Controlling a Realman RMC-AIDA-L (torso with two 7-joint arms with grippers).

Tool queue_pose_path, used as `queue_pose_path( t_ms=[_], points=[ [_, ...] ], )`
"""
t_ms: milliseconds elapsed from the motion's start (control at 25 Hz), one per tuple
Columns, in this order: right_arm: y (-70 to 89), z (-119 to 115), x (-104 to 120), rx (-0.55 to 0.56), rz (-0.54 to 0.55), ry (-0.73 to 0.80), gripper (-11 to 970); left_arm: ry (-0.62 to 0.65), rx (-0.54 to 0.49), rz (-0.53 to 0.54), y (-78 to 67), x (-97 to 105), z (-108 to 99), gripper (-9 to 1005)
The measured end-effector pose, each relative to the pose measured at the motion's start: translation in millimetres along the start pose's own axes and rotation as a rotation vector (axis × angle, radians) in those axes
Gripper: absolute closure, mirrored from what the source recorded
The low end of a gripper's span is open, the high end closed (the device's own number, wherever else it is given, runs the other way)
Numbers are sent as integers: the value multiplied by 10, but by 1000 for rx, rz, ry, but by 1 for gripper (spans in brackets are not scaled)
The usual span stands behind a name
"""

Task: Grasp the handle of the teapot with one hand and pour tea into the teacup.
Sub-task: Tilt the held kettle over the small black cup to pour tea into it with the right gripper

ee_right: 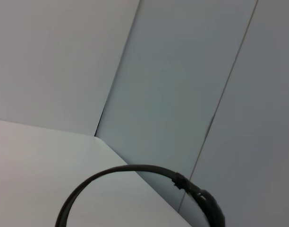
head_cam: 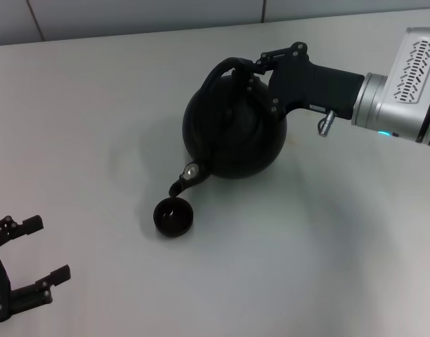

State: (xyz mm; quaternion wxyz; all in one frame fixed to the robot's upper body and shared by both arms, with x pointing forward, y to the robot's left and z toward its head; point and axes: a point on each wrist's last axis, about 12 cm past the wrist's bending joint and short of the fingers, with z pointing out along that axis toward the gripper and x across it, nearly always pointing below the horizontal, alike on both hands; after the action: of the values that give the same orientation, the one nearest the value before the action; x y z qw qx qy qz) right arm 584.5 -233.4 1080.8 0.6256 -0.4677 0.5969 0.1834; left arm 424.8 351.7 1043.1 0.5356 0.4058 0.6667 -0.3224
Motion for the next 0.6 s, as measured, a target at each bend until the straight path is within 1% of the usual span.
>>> queue_pose_path(
  t_ms=[600],
  points=[
    [-55,19,-61,-28,-87,14,865,-2,0,-7,9,-6,12,134]
  ],
)
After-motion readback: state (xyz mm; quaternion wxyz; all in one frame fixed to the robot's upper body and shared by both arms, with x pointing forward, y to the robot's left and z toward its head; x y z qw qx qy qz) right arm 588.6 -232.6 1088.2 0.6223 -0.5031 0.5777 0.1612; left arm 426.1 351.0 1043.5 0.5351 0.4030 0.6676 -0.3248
